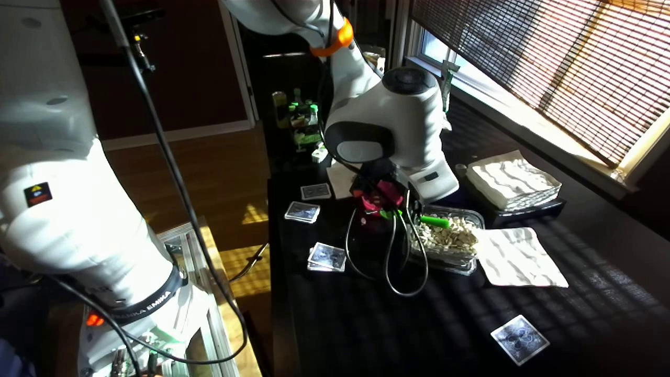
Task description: Transfer a spoonful of contents from the transparent bowl to the pink bowl
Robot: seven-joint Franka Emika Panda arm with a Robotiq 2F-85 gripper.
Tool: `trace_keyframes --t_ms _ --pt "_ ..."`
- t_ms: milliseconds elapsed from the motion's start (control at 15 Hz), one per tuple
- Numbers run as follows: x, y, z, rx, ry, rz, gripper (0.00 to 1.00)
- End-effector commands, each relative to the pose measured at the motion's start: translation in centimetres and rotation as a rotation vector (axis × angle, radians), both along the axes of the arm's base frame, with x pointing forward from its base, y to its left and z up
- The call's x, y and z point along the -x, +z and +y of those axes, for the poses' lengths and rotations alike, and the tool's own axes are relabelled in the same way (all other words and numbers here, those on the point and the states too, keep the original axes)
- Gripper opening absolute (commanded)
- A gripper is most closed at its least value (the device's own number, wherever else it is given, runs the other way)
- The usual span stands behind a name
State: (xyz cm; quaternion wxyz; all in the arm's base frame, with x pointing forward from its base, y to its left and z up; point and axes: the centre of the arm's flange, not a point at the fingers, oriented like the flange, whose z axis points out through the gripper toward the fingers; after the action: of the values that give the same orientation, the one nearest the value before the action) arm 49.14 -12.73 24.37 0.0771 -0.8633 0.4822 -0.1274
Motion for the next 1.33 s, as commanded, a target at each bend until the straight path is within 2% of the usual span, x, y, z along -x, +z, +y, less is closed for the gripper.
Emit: trace_keyframes --t_ms 0,467,1067,1267 --pt "0.8 1.8 0.1 -0.013 -0.030 0.019 0.05" --pt "2.2 1.5 -1.3 -0.022 0.060 0.044 0.05" --pt "4.7 -0.4 -3.1 0.005 0.049 0.117 0.05" --pt "5.8 -1.6 -3.9 -0.016 0.052 0.137 0.05"
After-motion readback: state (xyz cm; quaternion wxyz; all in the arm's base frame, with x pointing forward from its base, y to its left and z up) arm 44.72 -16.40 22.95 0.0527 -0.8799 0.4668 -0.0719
